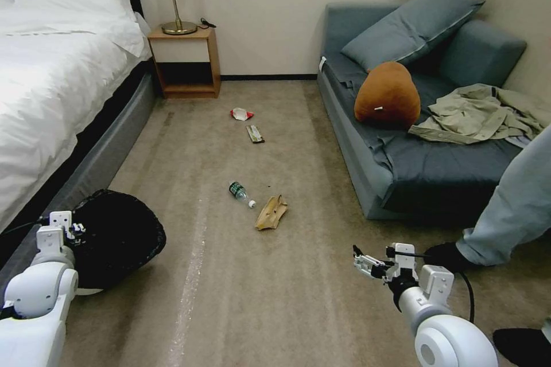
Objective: Pick up the trash bin, then pick up the garbage on the floor and place it into the trash bin.
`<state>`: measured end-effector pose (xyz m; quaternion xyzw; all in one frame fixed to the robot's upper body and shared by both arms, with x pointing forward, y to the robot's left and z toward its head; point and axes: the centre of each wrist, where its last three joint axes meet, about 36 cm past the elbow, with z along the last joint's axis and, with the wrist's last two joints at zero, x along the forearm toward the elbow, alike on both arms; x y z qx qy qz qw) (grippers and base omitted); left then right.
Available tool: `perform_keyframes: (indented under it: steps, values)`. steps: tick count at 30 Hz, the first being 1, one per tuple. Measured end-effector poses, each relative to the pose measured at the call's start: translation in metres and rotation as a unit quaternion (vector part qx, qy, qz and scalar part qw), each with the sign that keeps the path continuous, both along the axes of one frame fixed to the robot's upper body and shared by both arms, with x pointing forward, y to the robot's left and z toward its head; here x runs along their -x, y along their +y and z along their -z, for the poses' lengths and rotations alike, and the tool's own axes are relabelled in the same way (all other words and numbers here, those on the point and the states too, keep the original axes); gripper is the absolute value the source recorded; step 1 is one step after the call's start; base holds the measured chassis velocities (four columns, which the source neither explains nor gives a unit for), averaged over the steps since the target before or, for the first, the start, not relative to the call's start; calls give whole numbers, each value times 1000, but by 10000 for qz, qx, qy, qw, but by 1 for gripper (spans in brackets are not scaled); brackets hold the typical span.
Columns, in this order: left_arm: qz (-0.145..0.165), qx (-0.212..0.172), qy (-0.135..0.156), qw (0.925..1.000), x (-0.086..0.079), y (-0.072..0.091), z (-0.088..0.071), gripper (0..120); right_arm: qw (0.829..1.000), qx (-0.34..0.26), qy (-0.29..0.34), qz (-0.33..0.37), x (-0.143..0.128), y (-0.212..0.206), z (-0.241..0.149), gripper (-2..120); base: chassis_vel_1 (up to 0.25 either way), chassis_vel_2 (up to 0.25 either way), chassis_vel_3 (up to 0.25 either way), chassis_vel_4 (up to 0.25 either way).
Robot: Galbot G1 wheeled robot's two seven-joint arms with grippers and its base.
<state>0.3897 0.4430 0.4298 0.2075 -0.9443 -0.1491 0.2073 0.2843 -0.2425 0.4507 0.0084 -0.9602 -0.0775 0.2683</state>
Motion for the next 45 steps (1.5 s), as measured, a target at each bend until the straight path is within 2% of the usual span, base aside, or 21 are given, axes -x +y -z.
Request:
perform_keyframes:
  steps: [5, 9, 19, 30, 45]
  values:
    - [146, -83, -173, 9997, 9, -21, -25, 5, 10000, -1, -45, -28, -1, -2, 0, 100, 0, 0, 0, 0]
    - [200, -94, -230, 9995, 12, -27, -34, 5, 9999, 12, -117, -36, -3, -2, 3, 100, 0, 0, 0, 0]
    - [251, -74, -225, 9994, 15, -29, -34, 5, 9998, 59, -159, -41, -6, -1, 10, 100, 0, 0, 0, 0]
    - [327, 93, -207, 9992, 16, -30, -26, 5, 9999, 64, -90, -78, -9, 2, 18, 100, 0, 0, 0, 0]
    - [310, 86, -190, 9993, 16, -28, -22, 5, 9999, 91, 3, -119, -11, 4, 27, 100, 0, 0, 0, 0]
